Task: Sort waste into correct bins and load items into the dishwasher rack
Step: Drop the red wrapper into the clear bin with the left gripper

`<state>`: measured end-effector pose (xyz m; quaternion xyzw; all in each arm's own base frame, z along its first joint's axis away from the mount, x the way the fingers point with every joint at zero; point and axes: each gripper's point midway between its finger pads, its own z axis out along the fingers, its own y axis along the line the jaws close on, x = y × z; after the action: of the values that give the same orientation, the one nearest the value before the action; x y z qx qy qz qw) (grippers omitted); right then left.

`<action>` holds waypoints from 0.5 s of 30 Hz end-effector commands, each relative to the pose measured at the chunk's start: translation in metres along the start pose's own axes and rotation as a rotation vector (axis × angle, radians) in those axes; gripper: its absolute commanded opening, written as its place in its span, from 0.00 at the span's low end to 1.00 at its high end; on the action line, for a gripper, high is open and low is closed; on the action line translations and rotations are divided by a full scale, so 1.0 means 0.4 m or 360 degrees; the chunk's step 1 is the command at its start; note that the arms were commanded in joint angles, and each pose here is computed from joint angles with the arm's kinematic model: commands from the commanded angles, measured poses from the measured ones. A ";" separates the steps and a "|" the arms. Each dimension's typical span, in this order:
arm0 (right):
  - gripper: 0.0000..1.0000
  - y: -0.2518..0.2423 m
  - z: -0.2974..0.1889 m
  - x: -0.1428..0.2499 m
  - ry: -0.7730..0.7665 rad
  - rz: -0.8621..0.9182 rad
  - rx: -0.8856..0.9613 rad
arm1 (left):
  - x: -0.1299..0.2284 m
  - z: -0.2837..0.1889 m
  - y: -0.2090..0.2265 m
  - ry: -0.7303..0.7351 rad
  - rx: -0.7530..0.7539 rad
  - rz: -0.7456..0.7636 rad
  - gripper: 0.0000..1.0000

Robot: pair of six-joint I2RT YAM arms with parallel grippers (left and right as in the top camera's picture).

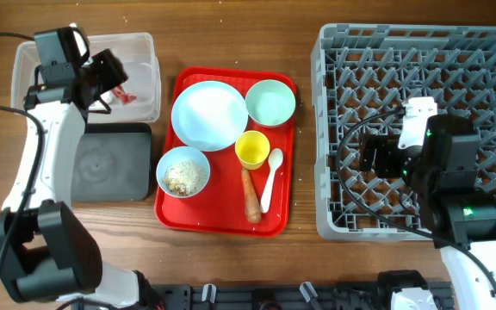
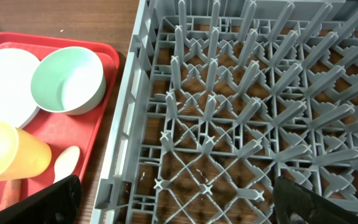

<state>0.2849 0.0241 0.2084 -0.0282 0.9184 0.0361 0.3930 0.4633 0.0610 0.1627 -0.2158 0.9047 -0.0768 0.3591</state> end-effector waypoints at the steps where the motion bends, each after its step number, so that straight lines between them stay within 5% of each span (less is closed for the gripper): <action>1: 1.00 0.003 -0.011 -0.023 -0.0036 0.0026 -0.0017 | -0.017 0.013 -0.005 -0.0045 0.0016 0.0008 0.80; 7: 1.00 0.003 -0.011 -0.025 -0.0042 0.0025 -0.0017 | 0.056 -0.033 -0.170 0.0149 0.0460 0.0072 0.63; 15: 1.00 0.003 -0.011 -0.025 -0.0043 0.0025 -0.0017 | 0.354 -0.085 -0.316 0.0713 0.0462 0.0314 0.71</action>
<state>0.2851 0.0241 0.2086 -0.0280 0.9182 0.0362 0.3936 0.4185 -0.0774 0.1367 -0.0965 0.9472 -0.2108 0.2217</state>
